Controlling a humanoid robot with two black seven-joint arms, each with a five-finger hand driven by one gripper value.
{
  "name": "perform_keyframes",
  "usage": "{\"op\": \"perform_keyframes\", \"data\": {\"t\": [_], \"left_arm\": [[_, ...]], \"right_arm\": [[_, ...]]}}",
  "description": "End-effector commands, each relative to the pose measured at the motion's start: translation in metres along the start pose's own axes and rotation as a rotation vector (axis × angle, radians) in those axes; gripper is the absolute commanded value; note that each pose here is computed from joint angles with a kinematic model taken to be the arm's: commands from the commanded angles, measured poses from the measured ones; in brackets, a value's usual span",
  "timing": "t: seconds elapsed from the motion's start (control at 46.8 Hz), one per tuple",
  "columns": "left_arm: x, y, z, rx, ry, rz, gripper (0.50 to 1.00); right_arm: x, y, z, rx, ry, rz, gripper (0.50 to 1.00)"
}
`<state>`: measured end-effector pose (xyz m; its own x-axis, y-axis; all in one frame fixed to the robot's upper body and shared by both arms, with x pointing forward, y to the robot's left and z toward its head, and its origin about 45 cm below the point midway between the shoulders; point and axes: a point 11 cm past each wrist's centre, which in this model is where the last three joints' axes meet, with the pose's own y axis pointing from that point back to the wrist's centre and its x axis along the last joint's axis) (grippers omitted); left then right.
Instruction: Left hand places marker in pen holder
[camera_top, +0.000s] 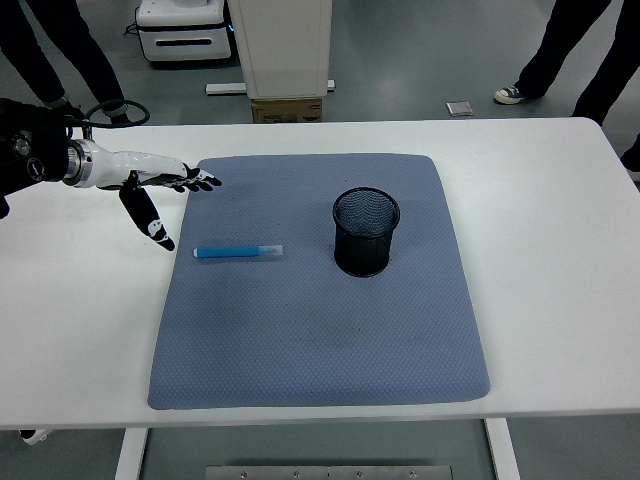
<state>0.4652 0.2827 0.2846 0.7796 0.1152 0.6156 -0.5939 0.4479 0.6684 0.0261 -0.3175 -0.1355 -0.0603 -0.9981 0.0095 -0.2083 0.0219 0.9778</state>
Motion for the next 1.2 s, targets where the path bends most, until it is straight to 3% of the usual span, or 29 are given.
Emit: {"op": "perform_keyframes", "data": {"t": [0.0,0.662,1.175], "left_arm": [[-0.001,-0.002,0.002,0.007,-0.005,-0.004,1.0],[-0.021,-0.032,0.031,0.009,-0.05,-0.082,1.0],[-0.035,-0.039,0.038,-0.004,-0.056,-0.146,1.0]], "right_arm": [[0.0,0.0,0.0,0.0,0.0,0.0,1.0],[0.0,0.0,0.0,0.0,0.0,0.0,1.0],[0.0,0.0,0.0,0.0,0.0,0.0,1.0]]}}
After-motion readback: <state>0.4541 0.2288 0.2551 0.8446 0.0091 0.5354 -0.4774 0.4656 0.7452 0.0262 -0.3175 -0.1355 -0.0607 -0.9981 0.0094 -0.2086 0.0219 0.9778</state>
